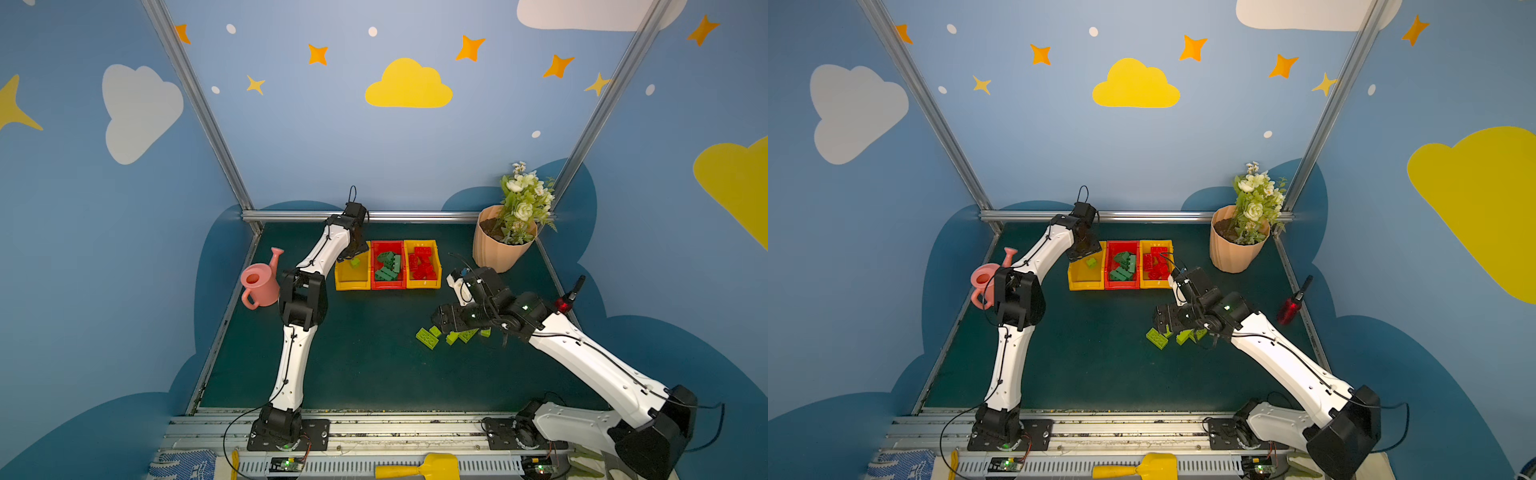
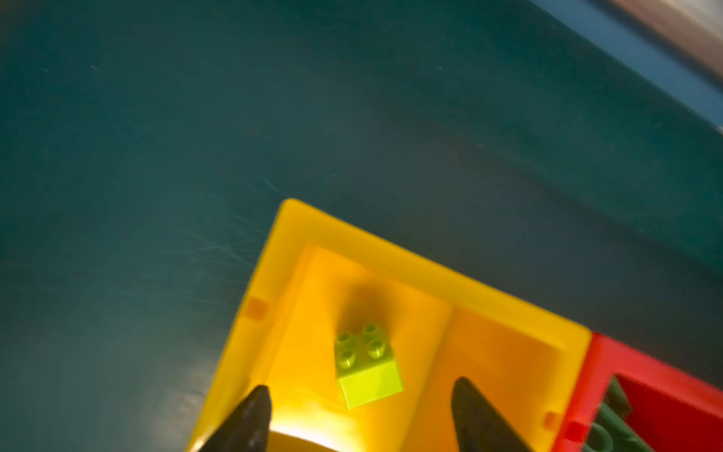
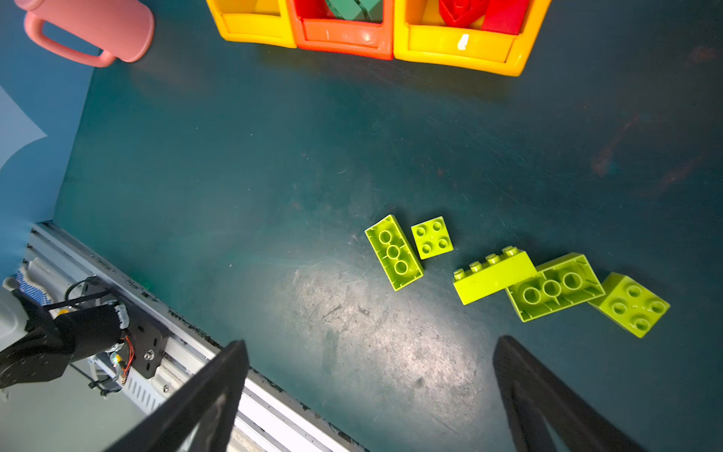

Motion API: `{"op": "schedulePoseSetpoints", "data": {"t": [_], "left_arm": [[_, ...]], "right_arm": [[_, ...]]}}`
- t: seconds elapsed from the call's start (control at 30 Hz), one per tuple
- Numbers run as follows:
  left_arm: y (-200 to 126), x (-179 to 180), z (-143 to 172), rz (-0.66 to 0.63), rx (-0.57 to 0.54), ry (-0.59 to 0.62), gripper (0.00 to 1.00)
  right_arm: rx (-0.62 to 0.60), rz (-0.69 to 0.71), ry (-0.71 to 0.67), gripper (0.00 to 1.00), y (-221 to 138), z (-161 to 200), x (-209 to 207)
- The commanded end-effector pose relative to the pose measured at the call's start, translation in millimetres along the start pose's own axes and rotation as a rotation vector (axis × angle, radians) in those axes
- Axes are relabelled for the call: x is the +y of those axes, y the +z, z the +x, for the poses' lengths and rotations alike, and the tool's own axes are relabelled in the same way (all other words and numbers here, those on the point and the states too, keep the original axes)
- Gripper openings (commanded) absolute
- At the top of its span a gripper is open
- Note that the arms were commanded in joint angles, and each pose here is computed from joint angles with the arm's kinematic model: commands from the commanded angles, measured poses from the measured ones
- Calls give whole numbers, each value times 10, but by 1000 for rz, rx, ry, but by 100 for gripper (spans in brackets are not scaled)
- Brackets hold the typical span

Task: Sort the legos into containers by color
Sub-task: Place the lego in the container.

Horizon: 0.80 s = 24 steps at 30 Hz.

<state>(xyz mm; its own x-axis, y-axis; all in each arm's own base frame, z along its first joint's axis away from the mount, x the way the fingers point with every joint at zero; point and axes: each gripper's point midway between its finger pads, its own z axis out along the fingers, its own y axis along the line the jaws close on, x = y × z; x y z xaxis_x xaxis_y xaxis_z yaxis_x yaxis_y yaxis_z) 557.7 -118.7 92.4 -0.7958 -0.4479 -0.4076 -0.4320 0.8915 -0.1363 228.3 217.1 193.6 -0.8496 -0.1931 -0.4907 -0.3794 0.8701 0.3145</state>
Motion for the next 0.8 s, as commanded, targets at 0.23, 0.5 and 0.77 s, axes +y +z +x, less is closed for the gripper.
{"op": "schedulePoseSetpoints", "data": {"t": [0.23, 0.5, 0.77], "left_arm": [[-541, -145, 302, 57, 10, 85, 90], [-1129, -295, 1026, 106, -71, 354, 100], [-1244, -310, 2134, 183, -27, 649, 100]], "right_arm": [[5, 22, 10, 97, -79, 1, -57], [-28, 34, 31, 97, -284, 236, -180], [-65, 84, 80, 97, -568, 611, -418]]}}
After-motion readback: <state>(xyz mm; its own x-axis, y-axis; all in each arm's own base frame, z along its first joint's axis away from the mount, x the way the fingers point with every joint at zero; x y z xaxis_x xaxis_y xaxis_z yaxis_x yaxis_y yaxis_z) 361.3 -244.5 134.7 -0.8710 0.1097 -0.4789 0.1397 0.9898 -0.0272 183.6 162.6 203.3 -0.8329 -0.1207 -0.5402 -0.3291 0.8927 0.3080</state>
